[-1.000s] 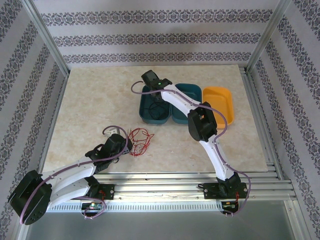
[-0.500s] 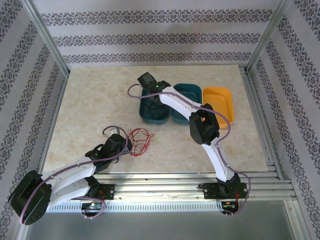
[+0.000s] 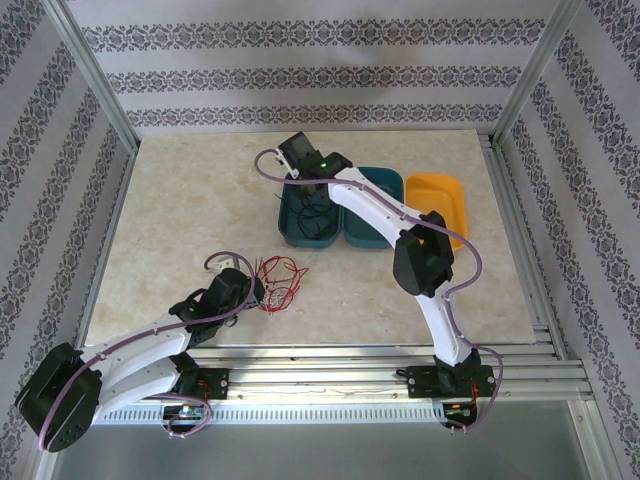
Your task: Untangle the cables
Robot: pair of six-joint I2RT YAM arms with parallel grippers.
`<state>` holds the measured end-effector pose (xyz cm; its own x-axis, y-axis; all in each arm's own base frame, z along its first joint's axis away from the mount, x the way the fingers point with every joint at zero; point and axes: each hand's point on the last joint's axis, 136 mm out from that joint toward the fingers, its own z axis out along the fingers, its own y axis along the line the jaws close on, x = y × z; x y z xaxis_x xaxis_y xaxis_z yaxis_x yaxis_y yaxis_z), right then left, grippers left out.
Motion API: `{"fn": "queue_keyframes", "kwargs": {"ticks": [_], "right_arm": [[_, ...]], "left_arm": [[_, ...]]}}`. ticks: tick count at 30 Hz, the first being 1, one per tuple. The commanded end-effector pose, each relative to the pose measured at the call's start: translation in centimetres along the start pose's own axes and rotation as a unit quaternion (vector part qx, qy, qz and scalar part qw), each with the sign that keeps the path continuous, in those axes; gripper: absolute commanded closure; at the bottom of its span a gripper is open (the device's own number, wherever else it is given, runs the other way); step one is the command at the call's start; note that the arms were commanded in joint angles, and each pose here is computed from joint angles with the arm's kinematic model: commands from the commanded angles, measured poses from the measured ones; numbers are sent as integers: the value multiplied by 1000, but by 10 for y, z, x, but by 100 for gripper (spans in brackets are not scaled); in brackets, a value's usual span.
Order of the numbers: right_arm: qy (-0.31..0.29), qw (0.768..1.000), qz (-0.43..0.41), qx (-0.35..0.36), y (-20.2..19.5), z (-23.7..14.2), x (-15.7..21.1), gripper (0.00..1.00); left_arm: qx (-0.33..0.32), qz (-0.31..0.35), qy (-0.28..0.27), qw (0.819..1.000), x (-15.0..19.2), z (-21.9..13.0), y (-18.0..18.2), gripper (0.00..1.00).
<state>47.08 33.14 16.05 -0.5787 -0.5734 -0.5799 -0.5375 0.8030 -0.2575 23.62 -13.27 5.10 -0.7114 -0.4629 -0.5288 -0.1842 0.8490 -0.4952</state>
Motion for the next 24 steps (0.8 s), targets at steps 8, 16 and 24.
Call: {"fn": "queue_keyframes", "kwargs": {"ticks": [8, 16, 24], "right_arm": [[-3, 999, -31, -13, 53, 25, -14, 60], [-3, 999, -43, -6, 66, 48, -19, 59], [1, 998, -56, 39, 59, 72, -17, 62]], "left_arm": [[-12, -10, -1, 1000, 1, 0, 11, 64], [-7, -11, -1, 1000, 1, 1, 9, 64], [-7, -11, -1, 1000, 1, 1, 9, 64]]}}
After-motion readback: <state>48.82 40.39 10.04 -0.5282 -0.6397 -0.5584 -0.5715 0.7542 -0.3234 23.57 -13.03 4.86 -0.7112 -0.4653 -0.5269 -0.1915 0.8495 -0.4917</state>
